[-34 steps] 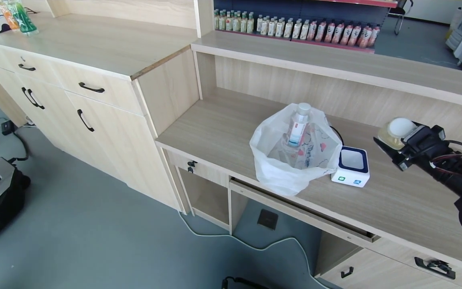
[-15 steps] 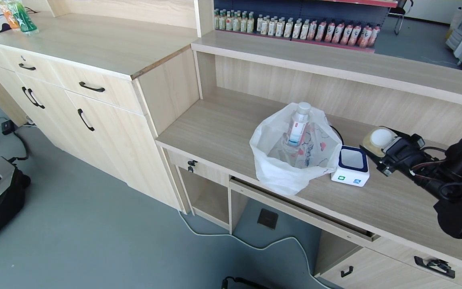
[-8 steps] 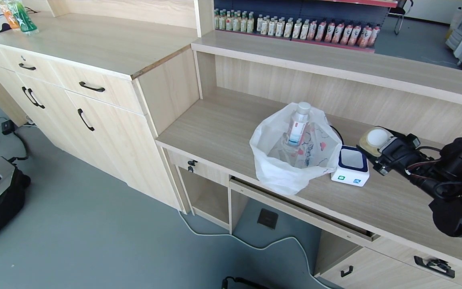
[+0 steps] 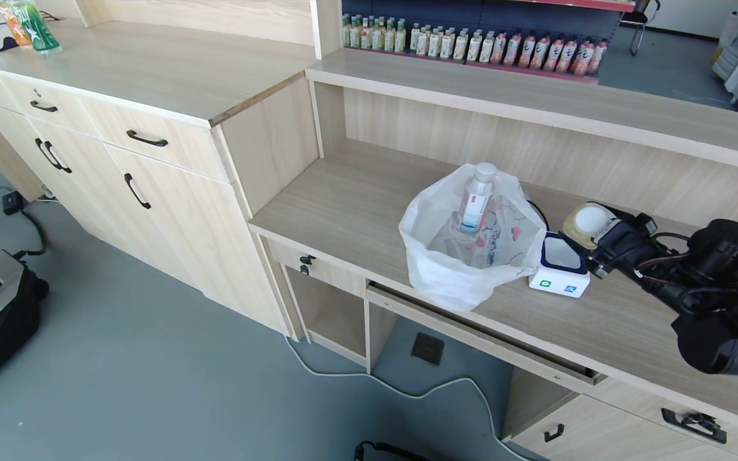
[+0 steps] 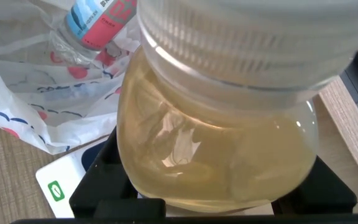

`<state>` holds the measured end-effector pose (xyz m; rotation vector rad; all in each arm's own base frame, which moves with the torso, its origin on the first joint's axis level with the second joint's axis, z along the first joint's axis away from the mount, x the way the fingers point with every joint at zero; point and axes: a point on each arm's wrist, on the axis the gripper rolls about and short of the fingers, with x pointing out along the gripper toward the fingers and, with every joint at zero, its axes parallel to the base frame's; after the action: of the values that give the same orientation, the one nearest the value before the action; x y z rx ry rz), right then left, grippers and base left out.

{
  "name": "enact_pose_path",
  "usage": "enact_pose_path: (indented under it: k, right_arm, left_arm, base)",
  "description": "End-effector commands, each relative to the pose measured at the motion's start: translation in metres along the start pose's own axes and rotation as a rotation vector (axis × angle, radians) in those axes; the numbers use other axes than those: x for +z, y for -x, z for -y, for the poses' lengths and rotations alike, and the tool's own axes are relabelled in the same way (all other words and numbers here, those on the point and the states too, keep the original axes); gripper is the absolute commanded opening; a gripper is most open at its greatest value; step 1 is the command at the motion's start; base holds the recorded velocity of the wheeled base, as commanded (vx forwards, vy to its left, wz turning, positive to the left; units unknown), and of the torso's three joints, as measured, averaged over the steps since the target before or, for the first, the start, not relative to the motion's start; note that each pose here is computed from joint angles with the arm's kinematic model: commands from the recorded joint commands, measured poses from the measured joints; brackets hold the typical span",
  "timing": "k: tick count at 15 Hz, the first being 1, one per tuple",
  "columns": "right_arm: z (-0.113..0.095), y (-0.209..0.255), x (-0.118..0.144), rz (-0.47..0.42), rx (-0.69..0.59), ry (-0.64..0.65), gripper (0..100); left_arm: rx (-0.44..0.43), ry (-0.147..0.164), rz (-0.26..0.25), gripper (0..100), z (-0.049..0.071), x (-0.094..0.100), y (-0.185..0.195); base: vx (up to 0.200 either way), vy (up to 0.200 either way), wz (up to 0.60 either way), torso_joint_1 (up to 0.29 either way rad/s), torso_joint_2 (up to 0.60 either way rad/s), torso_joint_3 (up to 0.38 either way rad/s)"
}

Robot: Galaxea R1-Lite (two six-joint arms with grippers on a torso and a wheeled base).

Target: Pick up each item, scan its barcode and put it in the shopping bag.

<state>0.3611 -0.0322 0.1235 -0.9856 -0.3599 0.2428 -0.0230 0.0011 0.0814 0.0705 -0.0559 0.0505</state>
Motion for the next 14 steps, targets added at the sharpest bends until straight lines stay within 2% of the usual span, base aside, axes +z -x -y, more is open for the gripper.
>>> enact_pose_path:
  k: [1, 10, 14]
  right_arm:
    - [-0.002, -0.001, -0.002, -0.001, 0.004, -0.002, 0]
    - [-0.010, -0.009, -0.007, 0.003, 0.014, -0.004, 0]
    - [-0.007, -0.019, -0.010, 0.024, -0.010, 0.012, 0]
  left_arm:
    - [0.001, 0.000, 0.001, 100, 0.000, 0.000, 0.000]
    - [0.001, 0.000, 0.001, 100, 0.000, 0.000, 0.000]
    - [0.001, 0.000, 0.001, 100, 0.000, 0.000, 0.000]
  base:
    - [0.000, 0.000, 0.00, 0.000, 0.00, 0.000]
    - [0.000, 0.000, 0.00, 0.000, 0.00, 0.000]
    - [0.000, 0.000, 0.00, 0.000, 0.00, 0.000]
